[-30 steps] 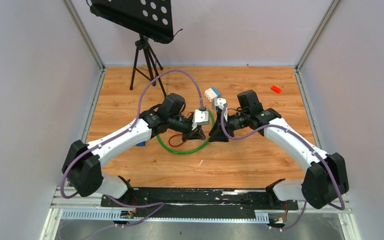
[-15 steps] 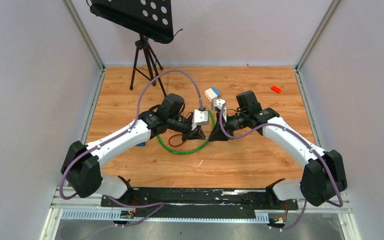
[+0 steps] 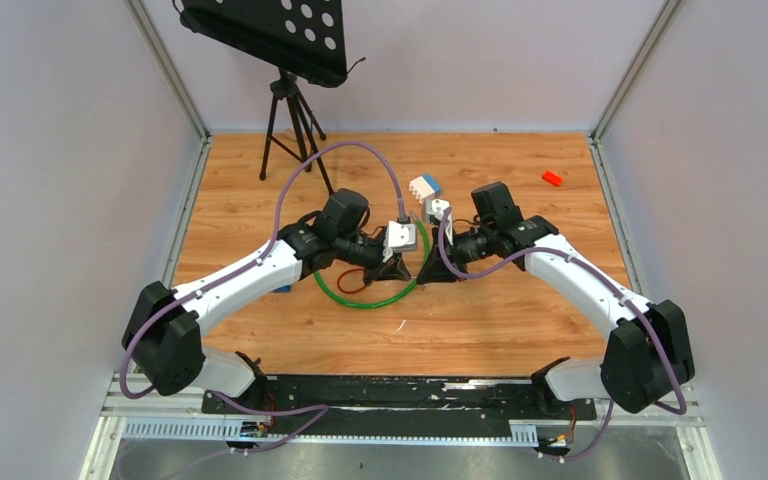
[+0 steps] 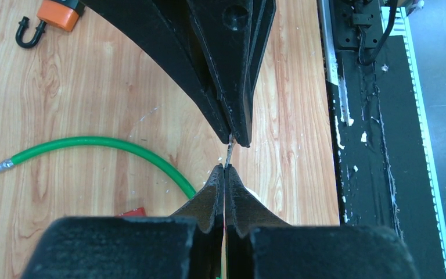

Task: Unlock with the key
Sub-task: Adjust the key.

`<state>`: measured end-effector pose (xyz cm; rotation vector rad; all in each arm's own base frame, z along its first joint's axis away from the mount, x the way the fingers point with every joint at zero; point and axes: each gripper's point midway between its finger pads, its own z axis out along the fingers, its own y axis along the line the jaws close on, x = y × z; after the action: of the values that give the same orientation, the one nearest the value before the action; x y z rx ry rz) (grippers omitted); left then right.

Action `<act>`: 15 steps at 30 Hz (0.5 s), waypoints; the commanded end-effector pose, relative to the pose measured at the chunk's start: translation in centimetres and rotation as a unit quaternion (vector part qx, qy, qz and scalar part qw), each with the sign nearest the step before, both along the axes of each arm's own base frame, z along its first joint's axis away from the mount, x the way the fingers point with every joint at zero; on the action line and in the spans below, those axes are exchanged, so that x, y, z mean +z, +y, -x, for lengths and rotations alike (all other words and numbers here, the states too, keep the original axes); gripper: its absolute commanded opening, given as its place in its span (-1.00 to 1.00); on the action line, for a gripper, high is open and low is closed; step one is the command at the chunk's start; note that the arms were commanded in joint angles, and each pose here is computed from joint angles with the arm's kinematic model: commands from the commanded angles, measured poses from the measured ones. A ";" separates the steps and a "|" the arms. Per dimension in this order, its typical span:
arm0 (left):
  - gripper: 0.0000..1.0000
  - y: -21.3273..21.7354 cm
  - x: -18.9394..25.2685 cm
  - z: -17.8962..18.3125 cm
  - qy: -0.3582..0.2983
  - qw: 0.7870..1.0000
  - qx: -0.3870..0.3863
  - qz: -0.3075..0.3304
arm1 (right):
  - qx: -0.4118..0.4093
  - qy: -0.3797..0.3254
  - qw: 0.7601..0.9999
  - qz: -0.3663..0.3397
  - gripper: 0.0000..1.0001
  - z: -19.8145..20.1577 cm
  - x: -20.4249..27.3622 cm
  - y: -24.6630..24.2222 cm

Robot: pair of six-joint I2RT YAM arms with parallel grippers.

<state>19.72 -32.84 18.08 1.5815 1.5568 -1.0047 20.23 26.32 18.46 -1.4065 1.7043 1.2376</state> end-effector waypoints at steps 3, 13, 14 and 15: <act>-1.00 0.0 0.6 1.1 -0.002 1.000 -0.024 0.018 | 0.009 -0.043 0.999 -0.024 -1.00 -0.3 2.1 0.1; -1.00 0.0 -0.2 2.1 0.007 0.998 -0.056 0.023 | 0.009 -0.042 0.999 -0.034 -1.00 -0.3 2.8 0.3; -1.00 -0.1 -0.2 2.1 0.008 0.998 -0.057 0.022 | 0.009 -0.042 0.999 -0.034 -1.00 -0.3 2.8 0.3; -1.00 -0.1 -0.2 2.1 0.008 0.998 -0.057 0.022 | 0.008 -0.042 0.999 -0.033 -1.00 -0.4 2.7 0.3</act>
<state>18.88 -32.86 17.51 1.6220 1.5032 -1.0449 19.82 26.25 18.76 -1.4043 1.7039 1.2553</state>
